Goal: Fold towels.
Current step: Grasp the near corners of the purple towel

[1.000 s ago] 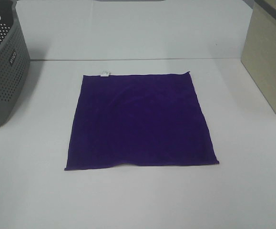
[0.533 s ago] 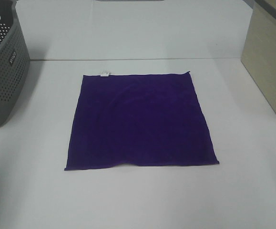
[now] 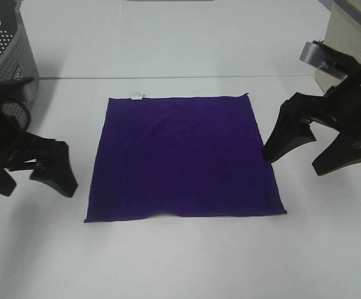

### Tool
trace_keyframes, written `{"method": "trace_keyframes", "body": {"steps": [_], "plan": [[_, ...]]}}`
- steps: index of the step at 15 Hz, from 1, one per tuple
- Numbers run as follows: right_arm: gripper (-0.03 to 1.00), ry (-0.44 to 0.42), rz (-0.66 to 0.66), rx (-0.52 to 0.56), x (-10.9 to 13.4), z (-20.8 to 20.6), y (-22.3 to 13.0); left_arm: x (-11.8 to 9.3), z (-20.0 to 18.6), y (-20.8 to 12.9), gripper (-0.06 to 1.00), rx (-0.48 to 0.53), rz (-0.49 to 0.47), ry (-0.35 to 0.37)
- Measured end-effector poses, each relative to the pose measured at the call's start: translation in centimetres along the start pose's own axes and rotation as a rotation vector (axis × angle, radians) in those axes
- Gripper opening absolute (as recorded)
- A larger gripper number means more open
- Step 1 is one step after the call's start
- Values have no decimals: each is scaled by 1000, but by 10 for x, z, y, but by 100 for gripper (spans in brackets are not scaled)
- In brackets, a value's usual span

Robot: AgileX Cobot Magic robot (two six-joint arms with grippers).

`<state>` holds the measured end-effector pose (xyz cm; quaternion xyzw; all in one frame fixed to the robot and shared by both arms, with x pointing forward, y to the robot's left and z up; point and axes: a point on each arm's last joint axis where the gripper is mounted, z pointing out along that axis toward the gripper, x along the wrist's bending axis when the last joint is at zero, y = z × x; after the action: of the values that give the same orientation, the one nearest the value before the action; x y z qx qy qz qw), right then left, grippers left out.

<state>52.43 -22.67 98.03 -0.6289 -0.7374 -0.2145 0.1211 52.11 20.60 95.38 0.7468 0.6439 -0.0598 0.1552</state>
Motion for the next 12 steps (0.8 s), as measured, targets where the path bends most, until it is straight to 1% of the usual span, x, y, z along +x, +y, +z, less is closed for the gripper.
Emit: {"method": "trace_keyframes", "body": {"steps": [3, 5, 6, 9, 10, 12], "plan": [[96, 1, 30, 51, -9, 18, 2, 0, 26, 21, 99, 26, -19, -6], [96, 3, 32, 57, -9, 19, 2, 0, 28, 24, 99, 19, -28, -13], [96, 6, 36, 57, -9, 19, 2, -1, 27, 27, 99, 0, -37, -18], [96, -14, 39, 6, -12, 20, 7, 0, 31, 30, 99, -32, -53, -19], [96, -16, 43, -4, -12, 21, 8, 1, 36, 31, 99, -28, -66, -21], [95, -27, 62, -19, -17, 29, 12, 5, 52, 30, 99, 11, -77, -28]]}}
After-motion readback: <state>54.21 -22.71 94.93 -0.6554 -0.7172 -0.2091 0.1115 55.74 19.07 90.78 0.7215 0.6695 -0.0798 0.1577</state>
